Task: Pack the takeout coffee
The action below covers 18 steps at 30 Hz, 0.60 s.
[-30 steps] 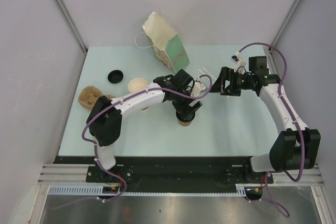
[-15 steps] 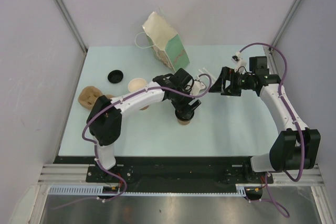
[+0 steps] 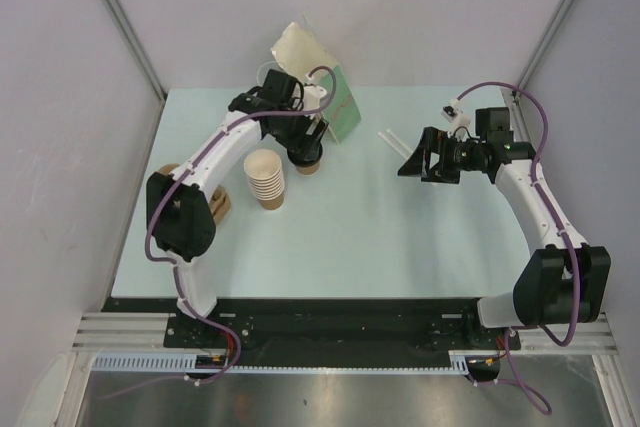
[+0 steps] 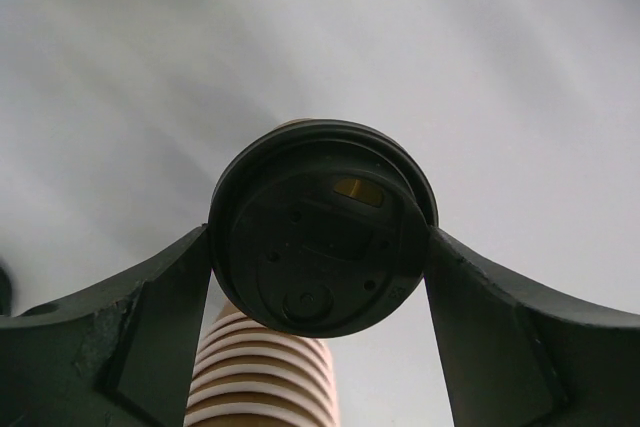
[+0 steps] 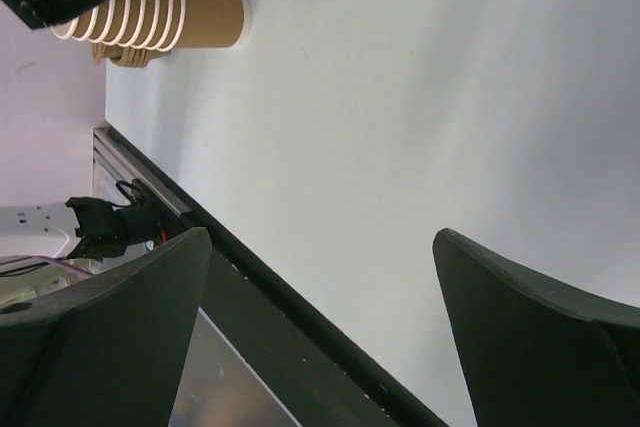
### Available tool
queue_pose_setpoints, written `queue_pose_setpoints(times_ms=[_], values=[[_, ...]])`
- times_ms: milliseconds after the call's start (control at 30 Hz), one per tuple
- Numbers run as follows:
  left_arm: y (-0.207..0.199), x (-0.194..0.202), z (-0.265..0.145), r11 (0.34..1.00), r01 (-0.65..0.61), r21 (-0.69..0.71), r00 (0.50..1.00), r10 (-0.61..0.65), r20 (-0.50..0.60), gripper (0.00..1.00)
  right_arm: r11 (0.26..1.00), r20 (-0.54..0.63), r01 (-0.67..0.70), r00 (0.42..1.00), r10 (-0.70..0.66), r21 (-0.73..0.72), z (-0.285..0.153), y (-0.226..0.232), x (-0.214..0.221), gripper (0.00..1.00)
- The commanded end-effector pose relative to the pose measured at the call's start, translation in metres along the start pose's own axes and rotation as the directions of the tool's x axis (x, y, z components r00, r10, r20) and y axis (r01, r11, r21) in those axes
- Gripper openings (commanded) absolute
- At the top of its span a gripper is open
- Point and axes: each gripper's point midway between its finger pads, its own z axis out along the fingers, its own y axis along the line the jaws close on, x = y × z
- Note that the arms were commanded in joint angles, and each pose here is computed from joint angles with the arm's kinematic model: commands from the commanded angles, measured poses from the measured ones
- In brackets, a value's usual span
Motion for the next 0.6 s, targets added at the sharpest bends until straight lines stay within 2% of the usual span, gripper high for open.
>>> queue_pose_setpoints(times_ms=[0,233,567], values=[[0.023,-0.003,0.0,0.999,-0.019,-0.032,1.0,0.019,-0.007,0.52,1.0,0.018,0.007,1.0,-0.006,-0.017,-0.002,0.004,-0.004,0.99],[0.058,0.004,0.012,0.997,0.023,-0.067,0.999,-0.025,-0.026,0.54,1.0,0.018,0.007,1.0,-0.007,-0.012,-0.002,0.003,-0.003,1.0],[0.07,0.024,0.033,0.996,0.06,-0.06,0.995,-0.065,-0.074,0.54,1.0,0.017,0.006,1.0,-0.006,-0.012,-0.002,0.002,-0.003,1.0]])
